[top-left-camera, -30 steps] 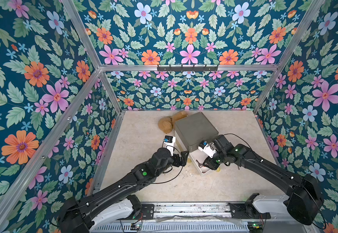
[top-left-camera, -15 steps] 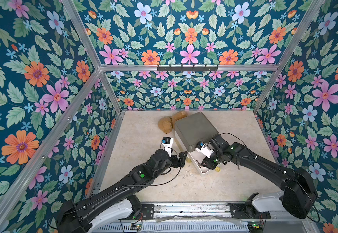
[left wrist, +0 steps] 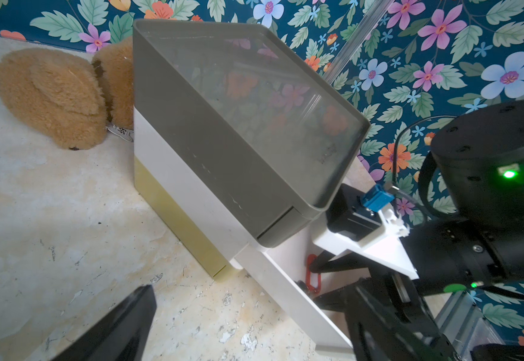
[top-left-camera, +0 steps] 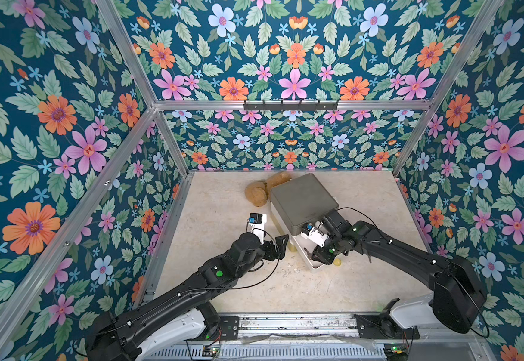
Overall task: Take the keys out of the drawer
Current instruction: Pick up the key from the drawer.
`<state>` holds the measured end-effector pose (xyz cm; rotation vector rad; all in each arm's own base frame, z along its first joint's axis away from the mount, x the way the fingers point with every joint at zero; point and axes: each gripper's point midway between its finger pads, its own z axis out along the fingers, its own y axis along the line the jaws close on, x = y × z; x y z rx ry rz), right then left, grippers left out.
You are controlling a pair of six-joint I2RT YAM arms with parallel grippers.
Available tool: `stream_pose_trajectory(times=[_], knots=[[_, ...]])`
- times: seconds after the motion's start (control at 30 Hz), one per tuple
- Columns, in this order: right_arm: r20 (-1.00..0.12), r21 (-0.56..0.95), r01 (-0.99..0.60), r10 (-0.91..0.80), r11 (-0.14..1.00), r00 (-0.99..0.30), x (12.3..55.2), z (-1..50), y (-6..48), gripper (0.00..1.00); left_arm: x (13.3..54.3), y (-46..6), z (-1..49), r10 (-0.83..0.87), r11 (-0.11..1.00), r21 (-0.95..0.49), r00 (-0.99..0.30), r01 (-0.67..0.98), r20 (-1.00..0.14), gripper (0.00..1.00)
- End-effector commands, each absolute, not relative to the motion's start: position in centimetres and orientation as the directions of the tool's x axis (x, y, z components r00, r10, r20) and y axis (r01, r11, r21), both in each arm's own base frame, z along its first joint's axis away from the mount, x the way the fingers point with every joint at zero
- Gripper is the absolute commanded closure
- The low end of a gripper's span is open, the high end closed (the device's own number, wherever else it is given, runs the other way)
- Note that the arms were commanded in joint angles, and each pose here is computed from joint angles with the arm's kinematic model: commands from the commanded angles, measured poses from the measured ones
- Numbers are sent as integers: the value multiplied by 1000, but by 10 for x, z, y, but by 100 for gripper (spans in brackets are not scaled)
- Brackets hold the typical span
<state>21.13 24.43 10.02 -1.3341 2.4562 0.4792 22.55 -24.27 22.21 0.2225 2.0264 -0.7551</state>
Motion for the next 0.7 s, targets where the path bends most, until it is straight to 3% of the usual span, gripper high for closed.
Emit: stream_pose_trajectory(times=[0.0,0.3,0.67], knots=[[-413,114,-840,-744,530,-525,219,99,243,58,227,-239,223,-145,803,-419,-542,425,-828,1],[-409,67,-836,-749,545,-521,228,94,242,64,227,-235,222,-153,808,-419,-538,415,-829,1],[-463,-5,-814,-723,581,-513,242,109,239,91,227,-235,223,-153,810,-416,-534,414,-831,1]])
